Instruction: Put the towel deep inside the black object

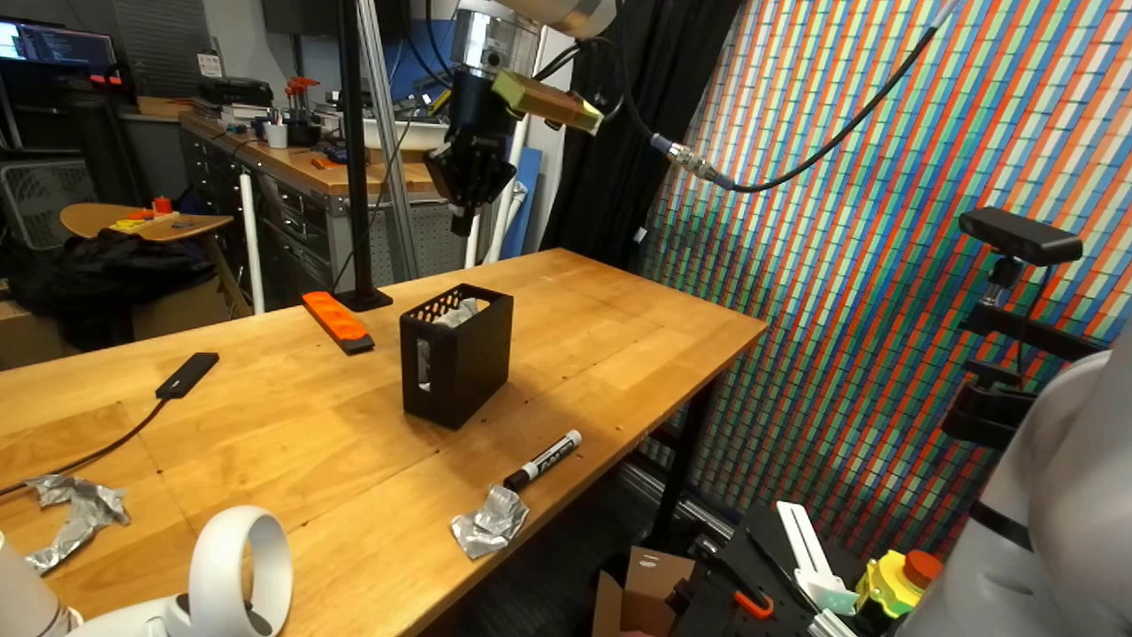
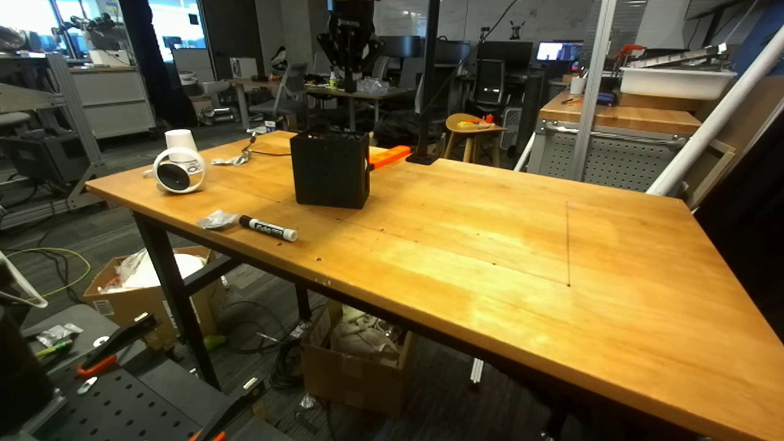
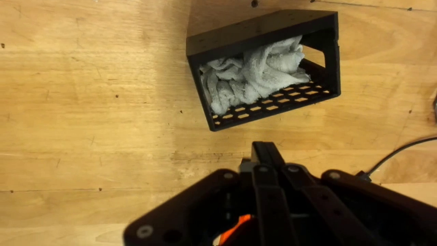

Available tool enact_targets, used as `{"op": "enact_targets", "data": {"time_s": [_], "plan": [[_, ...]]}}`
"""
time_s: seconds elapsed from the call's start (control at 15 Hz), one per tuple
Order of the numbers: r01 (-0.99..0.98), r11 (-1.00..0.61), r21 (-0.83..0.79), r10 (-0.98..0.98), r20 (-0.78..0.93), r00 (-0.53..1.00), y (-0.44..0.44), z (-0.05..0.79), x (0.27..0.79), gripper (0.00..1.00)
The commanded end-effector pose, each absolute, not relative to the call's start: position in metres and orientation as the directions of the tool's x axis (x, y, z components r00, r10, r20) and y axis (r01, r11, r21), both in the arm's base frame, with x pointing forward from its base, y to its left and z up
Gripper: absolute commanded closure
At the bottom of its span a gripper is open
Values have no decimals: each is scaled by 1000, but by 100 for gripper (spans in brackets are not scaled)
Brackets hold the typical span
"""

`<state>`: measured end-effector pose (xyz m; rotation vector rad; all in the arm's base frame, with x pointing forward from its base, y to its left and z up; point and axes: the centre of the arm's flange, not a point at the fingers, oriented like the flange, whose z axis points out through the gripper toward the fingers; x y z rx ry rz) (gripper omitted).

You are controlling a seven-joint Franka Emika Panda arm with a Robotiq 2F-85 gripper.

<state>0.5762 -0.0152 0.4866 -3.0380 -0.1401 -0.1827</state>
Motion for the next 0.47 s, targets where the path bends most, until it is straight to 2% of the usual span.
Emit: {"op": "enact_targets", "data": {"time_s": [0.0, 0.13, 0.4], "plan": [[94, -991, -95, 81, 134, 988, -15, 492, 575, 95], [93, -991, -97, 79, 145, 986, -15, 498, 573, 85], [93, -991, -98, 78, 145, 986, -15, 498, 573, 85]]}}
